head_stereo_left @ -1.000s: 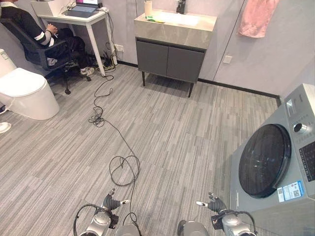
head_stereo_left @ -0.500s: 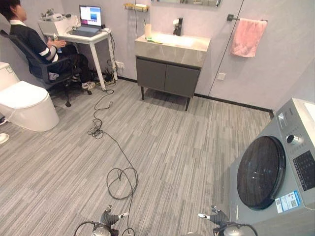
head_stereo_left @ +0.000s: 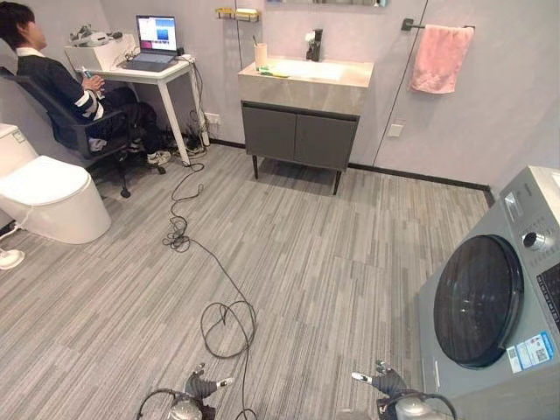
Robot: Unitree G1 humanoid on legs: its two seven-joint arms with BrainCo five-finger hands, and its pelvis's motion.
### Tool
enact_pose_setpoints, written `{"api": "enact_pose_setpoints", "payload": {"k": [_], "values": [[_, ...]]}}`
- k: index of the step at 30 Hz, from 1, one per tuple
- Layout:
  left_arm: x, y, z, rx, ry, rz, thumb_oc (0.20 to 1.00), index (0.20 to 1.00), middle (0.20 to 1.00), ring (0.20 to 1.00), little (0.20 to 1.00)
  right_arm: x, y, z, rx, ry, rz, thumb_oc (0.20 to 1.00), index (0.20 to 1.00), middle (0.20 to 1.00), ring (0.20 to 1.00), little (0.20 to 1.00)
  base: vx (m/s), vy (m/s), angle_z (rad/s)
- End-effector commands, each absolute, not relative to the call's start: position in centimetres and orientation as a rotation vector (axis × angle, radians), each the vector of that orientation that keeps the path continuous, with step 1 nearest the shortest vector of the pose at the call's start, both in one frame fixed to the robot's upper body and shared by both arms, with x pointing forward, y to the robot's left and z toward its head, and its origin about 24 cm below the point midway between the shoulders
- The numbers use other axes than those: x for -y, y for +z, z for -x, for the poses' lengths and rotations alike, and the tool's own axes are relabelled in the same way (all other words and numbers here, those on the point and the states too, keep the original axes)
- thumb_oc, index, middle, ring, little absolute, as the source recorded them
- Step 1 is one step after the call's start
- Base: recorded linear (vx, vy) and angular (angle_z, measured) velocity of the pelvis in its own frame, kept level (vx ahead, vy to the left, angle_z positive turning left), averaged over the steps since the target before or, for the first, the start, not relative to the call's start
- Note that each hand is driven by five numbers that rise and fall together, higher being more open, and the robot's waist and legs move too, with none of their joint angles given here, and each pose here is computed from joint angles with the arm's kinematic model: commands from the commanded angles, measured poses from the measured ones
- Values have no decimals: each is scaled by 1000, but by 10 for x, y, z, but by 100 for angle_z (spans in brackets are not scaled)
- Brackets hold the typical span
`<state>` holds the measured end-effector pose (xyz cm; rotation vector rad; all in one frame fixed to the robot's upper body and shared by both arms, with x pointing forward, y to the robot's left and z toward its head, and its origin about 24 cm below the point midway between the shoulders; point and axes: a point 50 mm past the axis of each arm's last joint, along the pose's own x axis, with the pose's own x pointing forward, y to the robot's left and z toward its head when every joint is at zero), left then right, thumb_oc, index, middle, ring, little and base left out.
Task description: Put brush and paste in cup on sink, flatten towel.
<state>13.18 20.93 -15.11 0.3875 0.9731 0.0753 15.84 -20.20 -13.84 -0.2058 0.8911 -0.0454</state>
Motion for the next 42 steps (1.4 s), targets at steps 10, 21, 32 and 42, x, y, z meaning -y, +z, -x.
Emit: {"api": "enact_pose_setpoints", "payload": {"k": [10,21,32,42], "values": [[-209,-144,-152,-907,14,-475,1000,1000,1000,1000,1000,202,-113,-194,-707,-1,268,1000,1000,1000,1000,1000,439,-128,23],[-207,-133,-177,-833,28,-481,1000,1000,1000,1000,1000,217,-112,-193,-713,38,411,1000,1000,1000,1000,1000,429,-319,32],[-212,-143,-152,-897,29,-531,1000,1000,1000,1000,1000,201,-115,-194,-706,157,505,1000,1000,1000,1000,1000,568,58,-26],[-228,-139,-153,-899,49,-587,1000,1000,1000,1000,1000,184,-112,-201,-674,190,485,1000,1000,1000,1000,1000,477,342,-56]]}}
